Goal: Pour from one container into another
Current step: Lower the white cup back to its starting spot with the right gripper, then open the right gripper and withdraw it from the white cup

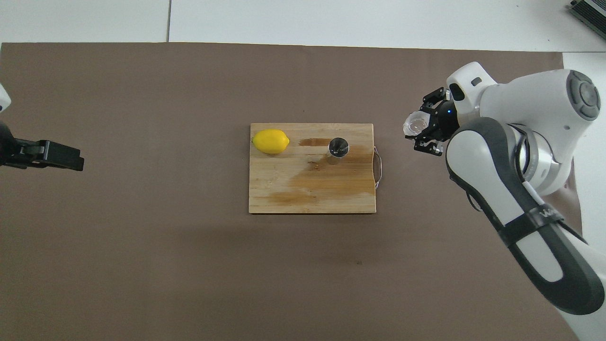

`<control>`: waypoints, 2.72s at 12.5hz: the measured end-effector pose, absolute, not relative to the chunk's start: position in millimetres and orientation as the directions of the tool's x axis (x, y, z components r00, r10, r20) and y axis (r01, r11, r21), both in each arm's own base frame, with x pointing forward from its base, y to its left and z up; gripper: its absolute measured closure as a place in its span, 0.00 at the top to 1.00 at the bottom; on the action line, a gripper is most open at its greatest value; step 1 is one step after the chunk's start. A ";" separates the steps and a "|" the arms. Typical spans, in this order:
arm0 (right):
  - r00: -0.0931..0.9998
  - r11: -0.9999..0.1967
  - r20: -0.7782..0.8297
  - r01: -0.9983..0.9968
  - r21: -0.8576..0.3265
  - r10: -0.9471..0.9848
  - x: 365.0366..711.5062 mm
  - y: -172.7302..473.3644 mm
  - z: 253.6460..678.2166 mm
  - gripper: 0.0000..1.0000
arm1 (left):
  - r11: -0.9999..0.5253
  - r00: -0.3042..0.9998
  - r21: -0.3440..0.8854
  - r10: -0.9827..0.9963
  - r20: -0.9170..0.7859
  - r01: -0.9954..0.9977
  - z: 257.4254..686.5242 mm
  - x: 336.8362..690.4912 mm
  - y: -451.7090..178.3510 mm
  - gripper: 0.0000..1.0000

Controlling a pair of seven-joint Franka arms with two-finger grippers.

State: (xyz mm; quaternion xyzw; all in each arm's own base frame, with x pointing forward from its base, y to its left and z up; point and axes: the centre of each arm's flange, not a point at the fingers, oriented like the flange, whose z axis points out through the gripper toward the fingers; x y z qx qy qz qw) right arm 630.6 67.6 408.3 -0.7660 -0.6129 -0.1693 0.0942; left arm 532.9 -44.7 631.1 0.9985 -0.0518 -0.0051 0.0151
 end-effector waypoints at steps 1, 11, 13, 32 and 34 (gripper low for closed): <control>0.195 -0.232 0.390 0.971 0.050 0.900 622.4 41.8 397.9 0.50 | -0.994 0.995 0.031 -0.104 -0.009 -0.103 631.1 532.9 -44.7 1.00; 0.172 -0.204 0.404 0.978 0.039 0.898 566.8 -46.0 303.0 0.50 | -0.994 0.995 0.031 -0.104 -0.009 -0.103 631.1 532.9 -44.7 1.00; 0.154 -0.195 0.424 0.979 0.054 0.893 567.4 -48.4 283.6 0.50 | -0.994 0.995 0.031 -0.104 -0.009 -0.103 631.1 532.9 -44.7 1.00; 0.656 -0.647 0.126 0.755 -0.110 0.744 556.2 14.8 377.0 1.00 | -0.994 0.995 0.031 -0.104 -0.009 -0.103 631.1 532.9 -44.7 1.00; 0.764 -0.758 0.030 0.644 -0.103 0.645 553.4 17.6 377.1 1.00 | -0.994 0.995 0.031 -0.104 -0.009 -0.103 631.1 532.9 -44.7 1.00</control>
